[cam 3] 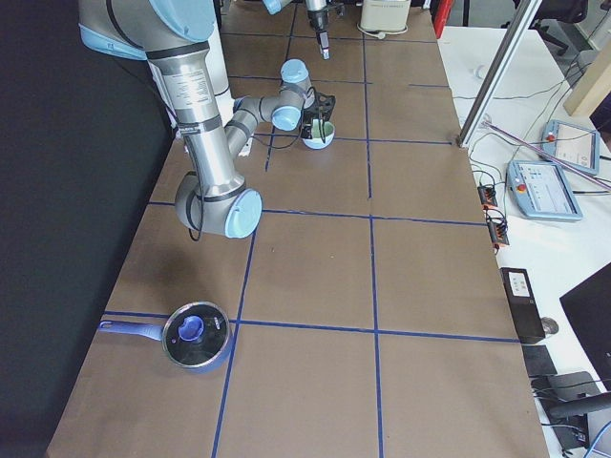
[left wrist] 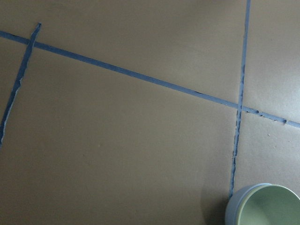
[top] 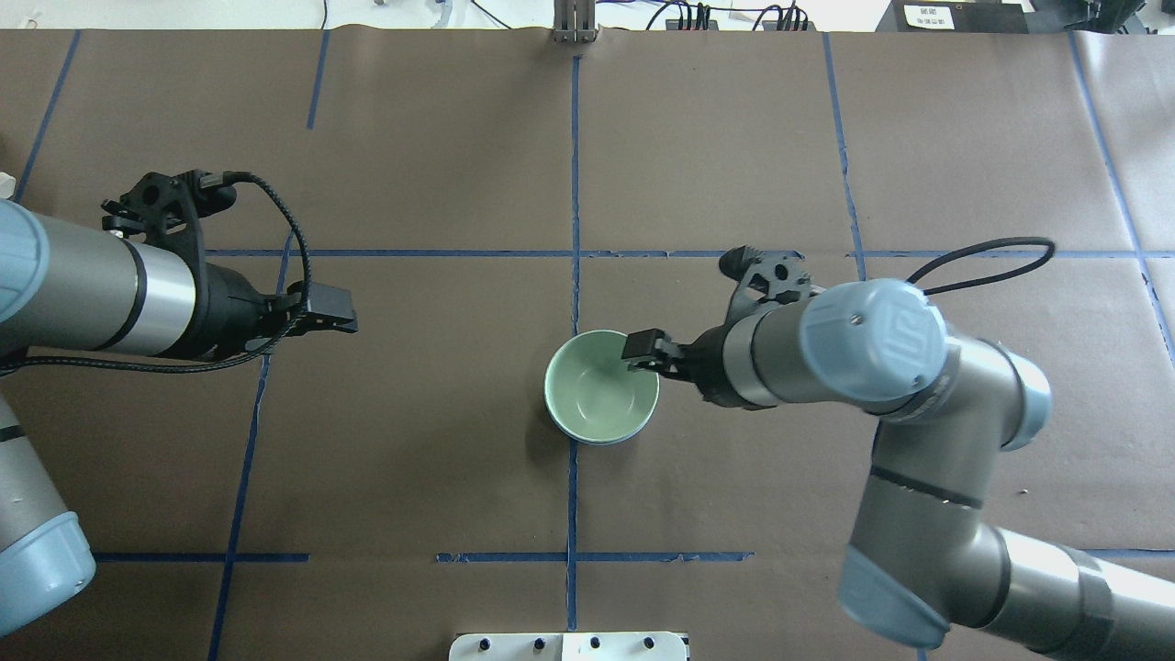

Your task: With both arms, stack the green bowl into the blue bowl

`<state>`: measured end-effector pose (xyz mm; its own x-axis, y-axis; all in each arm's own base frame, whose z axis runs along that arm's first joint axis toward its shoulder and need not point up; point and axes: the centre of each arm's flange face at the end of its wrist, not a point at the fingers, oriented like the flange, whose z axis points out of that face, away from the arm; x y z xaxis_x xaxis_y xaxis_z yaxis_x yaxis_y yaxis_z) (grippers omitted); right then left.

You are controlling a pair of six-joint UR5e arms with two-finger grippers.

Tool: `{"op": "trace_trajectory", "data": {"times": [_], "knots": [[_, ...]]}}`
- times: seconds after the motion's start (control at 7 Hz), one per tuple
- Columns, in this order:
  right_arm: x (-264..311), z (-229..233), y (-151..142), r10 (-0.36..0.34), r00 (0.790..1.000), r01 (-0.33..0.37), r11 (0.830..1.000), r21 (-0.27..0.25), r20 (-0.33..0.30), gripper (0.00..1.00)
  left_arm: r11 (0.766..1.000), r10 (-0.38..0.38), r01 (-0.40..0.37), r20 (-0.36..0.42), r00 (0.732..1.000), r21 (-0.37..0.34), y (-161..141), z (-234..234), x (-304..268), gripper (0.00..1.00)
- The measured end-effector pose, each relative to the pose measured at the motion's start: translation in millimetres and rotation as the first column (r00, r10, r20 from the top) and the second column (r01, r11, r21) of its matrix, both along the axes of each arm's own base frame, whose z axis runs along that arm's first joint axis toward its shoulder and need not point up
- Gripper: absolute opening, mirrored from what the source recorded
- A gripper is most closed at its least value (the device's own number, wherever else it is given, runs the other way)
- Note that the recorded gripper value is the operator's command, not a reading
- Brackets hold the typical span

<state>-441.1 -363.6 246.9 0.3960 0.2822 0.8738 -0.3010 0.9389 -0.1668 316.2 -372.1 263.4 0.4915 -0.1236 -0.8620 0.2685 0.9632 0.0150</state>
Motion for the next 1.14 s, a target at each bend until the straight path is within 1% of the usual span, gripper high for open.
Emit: {"op": "trace_trajectory", "data": {"times": [0.14, 0.29, 0.43, 0.57, 0.71, 0.86, 1.0, 1.14], "knots": [[51, 28, -19, -0.011, 1.0, 0.01, 1.0, -0.018, -0.023, 1.0, 0.998, 0.035, -0.038, 0.069, 0.997, 0.044, 4, 29, -22, 1.0], [104, 68, -35, -0.044, 0.996, 0.045, 0.999, 0.008, -0.077, 1.0, 0.992, 0.081, -0.094, 0.142, 0.986, 0.08, 3, 61, -53, 1.0], [162, 114, -46, -0.097, 0.984, 0.107, 0.992, 0.063, -0.147, 1.0, 0.981, 0.139, -0.162, 0.2, 0.97, 0.103, -1, 94, -94, 1.0], [224, 163, -55, -0.155, 0.964, 0.183, 0.976, 0.119, -0.214, 1.0, 0.964, 0.195, -0.232, 0.248, 0.949, 0.13, -6, 128, -143, 1.0], [293, 221, -63, -0.21, 0.939, 0.262, 0.95, 0.168, -0.273, 1.0, 0.938, 0.249, -0.305, 0.295, 0.922, 0.163, -16, 168, -201, 1.0], [354, 278, -67, -0.254, 0.918, 0.324, 0.924, 0.205, -0.304, 1.0, 0.914, 0.29, -0.363, 0.333, 0.897, 0.182, -27, 207, -256, 1.0], [407, 331, -67, -0.289, 0.902, 0.372, 0.898, 0.235, -0.322, 1.0, 0.894, 0.319, -0.405, 0.363, 0.875, 0.191, -33, 245, -306, 1.0], [449, 373, -62, -0.317, 0.884, 0.412, 0.874, 0.256, -0.343, 1.0, 0.885, 0.341, -0.426, 0.362, 0.867, 0.187, -34, 278, -343, 1.0]]}}
